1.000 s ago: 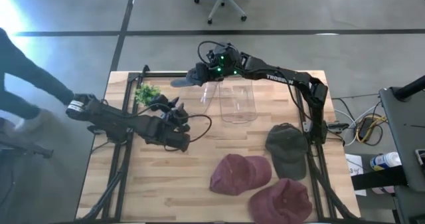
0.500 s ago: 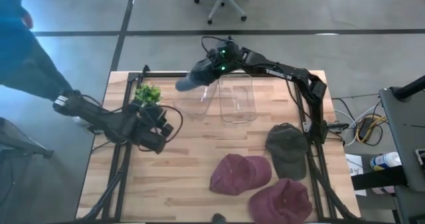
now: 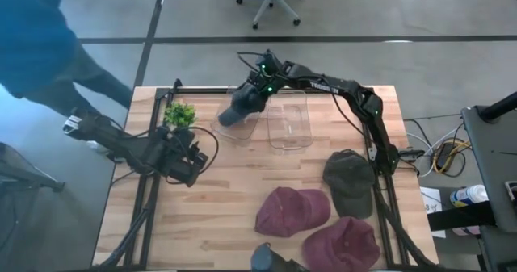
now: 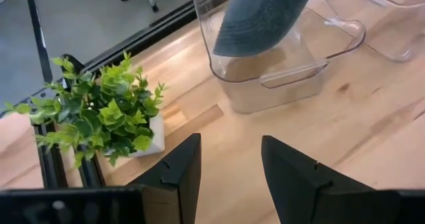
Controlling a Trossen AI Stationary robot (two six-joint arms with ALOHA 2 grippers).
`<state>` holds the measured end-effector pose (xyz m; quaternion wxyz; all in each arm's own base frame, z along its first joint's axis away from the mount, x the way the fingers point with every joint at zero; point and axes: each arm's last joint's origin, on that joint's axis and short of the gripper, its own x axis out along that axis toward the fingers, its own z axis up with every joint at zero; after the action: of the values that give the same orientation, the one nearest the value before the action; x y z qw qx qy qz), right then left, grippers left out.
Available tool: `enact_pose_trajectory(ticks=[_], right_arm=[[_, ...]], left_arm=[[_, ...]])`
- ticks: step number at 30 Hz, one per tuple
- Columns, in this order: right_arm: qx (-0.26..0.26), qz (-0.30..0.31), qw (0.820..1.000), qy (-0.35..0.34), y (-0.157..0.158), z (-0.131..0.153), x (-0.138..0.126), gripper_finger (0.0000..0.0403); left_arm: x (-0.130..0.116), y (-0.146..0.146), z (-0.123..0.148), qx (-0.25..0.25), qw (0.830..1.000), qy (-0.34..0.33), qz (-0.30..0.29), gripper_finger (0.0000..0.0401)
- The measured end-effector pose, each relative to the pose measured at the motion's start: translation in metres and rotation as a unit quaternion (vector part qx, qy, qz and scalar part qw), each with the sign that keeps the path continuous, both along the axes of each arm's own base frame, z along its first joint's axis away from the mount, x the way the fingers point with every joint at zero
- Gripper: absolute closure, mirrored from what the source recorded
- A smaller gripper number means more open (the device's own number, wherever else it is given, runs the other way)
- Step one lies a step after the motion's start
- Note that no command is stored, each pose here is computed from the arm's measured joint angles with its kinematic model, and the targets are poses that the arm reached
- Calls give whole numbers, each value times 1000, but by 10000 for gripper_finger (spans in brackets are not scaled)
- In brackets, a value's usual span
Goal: Pick & Place hat
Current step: Put the black cap into the left transparent bin
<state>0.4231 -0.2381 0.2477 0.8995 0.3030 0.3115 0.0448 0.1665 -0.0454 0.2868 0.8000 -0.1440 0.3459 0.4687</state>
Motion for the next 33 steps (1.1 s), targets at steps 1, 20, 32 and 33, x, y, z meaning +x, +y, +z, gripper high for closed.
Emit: enact_pose_trajectory(ticks=[1,20,32,33], right_arm=[[-10,2,1000,0,-3,-2,-1,390],[29,153,982,107,13,-45,-13,390],[54,102,983,144,10,-38,-13,389],[57,97,983,144,10,-38,-12,386]], left_arm=[[1,0,-1,-1,1000,-3,1,250],[13,-6,-14,-27,999,-22,14,250],[18,-8,-12,-34,998,-56,15,250],[19,-8,-12,-34,998,-57,15,250]])
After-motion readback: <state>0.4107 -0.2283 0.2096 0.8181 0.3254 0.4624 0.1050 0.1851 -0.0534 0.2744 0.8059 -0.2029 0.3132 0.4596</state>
